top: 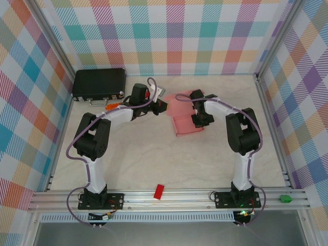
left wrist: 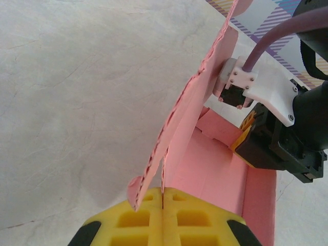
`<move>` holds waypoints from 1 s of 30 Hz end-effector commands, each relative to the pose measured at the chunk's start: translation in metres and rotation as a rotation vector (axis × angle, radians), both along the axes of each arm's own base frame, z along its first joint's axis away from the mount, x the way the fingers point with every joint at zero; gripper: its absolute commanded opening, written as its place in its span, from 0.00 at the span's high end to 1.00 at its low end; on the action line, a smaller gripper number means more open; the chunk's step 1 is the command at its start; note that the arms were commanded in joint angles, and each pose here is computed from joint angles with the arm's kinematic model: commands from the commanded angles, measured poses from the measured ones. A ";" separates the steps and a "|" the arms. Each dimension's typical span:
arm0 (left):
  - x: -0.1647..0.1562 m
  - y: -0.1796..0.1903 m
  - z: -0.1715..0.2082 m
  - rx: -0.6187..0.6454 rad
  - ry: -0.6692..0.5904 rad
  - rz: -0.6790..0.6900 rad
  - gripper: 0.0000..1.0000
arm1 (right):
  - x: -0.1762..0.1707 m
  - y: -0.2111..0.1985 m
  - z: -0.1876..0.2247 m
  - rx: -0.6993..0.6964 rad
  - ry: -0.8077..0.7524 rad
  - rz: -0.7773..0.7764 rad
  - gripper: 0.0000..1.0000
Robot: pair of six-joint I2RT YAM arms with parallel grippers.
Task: Fold the paper box
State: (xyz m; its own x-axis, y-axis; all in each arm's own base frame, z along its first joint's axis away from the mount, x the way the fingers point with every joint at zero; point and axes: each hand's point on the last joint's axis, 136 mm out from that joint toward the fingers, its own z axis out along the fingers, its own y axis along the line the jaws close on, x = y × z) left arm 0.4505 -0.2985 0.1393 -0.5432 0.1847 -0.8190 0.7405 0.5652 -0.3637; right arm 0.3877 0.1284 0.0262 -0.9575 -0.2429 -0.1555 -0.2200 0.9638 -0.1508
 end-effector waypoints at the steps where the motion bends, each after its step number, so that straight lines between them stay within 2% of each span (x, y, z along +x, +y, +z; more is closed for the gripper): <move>1: 0.004 -0.004 0.010 -0.012 -0.025 -0.018 1.00 | -0.016 -0.016 -0.018 -0.102 0.086 -0.008 0.86; 10: 0.004 -0.004 0.011 -0.013 -0.023 -0.020 1.00 | -0.019 -0.028 -0.026 -0.206 0.104 -0.015 0.87; 16: 0.004 -0.005 0.010 -0.015 -0.019 -0.022 1.00 | -0.021 -0.025 -0.031 -0.180 0.114 -0.024 0.87; 22: 0.003 -0.005 0.011 -0.013 -0.019 -0.022 1.00 | -0.008 -0.008 -0.007 -0.073 0.032 -0.042 0.80; 30: 0.003 -0.005 0.013 -0.015 -0.023 -0.027 1.00 | 0.010 0.010 0.031 0.045 -0.077 -0.062 0.64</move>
